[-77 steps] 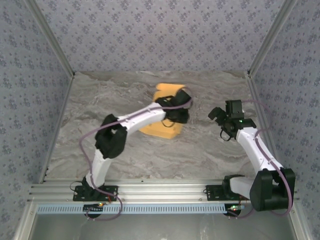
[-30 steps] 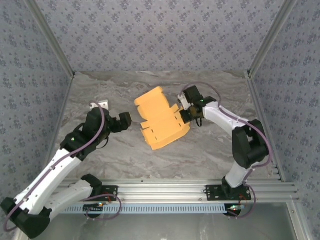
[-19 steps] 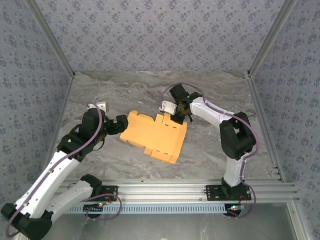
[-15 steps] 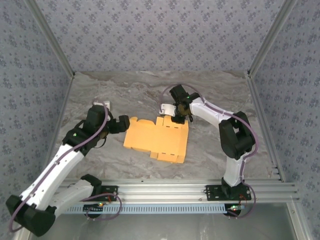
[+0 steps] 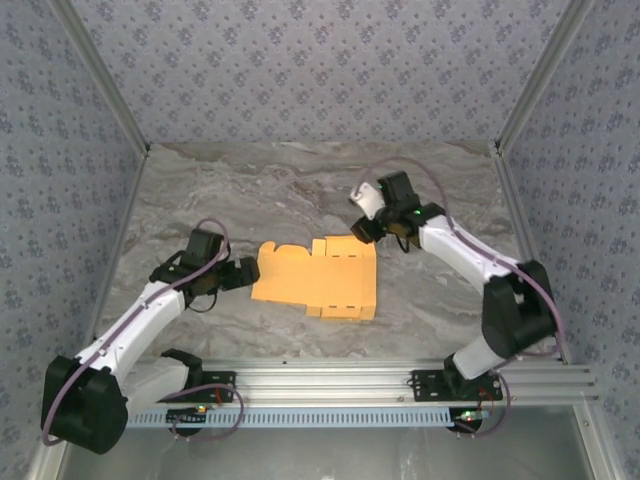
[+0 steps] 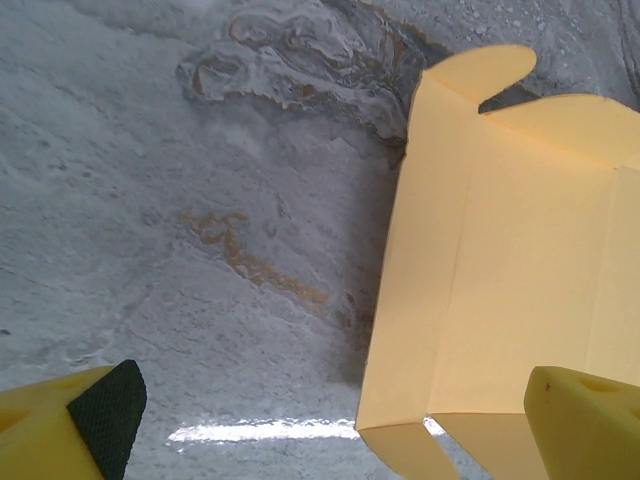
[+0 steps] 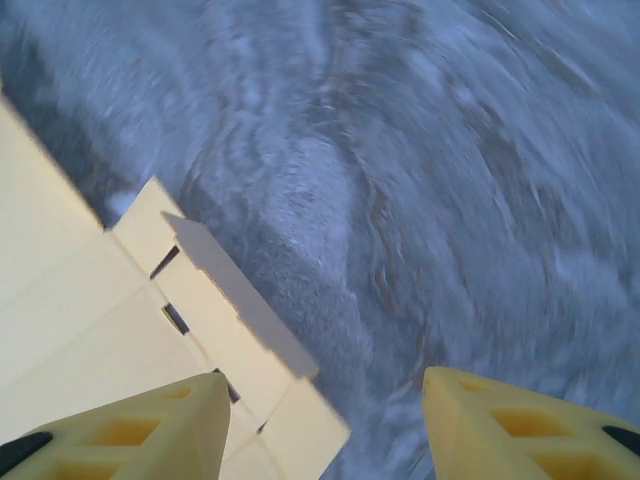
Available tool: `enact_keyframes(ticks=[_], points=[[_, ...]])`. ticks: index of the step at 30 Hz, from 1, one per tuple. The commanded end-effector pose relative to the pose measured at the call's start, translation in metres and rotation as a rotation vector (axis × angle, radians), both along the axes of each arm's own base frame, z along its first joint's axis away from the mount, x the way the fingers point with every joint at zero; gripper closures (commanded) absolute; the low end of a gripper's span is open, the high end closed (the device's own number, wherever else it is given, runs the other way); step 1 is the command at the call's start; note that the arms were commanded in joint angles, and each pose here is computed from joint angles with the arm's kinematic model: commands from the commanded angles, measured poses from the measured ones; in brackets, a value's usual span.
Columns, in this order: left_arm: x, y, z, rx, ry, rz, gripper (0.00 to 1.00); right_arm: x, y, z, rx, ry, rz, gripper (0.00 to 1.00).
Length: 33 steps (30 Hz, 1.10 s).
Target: Fold the paper box
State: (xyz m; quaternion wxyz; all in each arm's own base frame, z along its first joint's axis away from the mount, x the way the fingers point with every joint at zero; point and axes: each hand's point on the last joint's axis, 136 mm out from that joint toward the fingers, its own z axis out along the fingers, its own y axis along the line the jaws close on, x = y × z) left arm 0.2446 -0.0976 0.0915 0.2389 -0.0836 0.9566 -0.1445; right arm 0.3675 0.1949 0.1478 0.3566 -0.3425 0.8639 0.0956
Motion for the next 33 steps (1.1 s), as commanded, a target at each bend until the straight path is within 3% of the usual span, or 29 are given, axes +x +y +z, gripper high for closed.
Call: enact_keyframes(ticks=[1, 4, 9, 14, 20, 25, 29, 33], points=[[0.006, -0.013, -0.003, -0.111, -0.018, -0.015, 0.01, -0.017, -0.030, -0.027, 0.304, 0.237, -0.395, 0.45], [0.010, -0.022, -0.010, -0.169, -0.013, -0.036, 0.01, -0.042, -0.048, -0.057, 0.478, 0.450, -0.545, 0.46], [0.020, -0.043, -0.008, -0.260, -0.004, -0.095, 0.01, -0.075, -0.034, -0.085, 0.561, 0.671, -0.459, 0.48], [0.024, -0.043, -0.012, -0.259, 0.012, -0.082, 0.01, -0.079, -0.018, -0.094, 0.642, 0.751, -0.420, 0.51], [0.022, -0.042, -0.009, -0.259, 0.010, -0.068, 0.01, -0.079, 0.005, -0.099, 0.612, 0.761, -0.354, 0.57], [0.027, -0.032, 0.027, -0.223, -0.091, -0.057, 0.01, -0.072, 0.016, -0.102, 0.549, 0.718, -0.287, 0.84], [0.040, -0.021, 0.068, -0.157, -0.229, -0.053, 0.01, -0.061, 0.017, -0.086, 0.442, 0.588, -0.198, 0.96], [0.048, -0.006, 0.080, -0.075, -0.281, -0.008, 0.01, -0.043, 0.016, -0.059, 0.382, 0.437, -0.109, 0.98]])
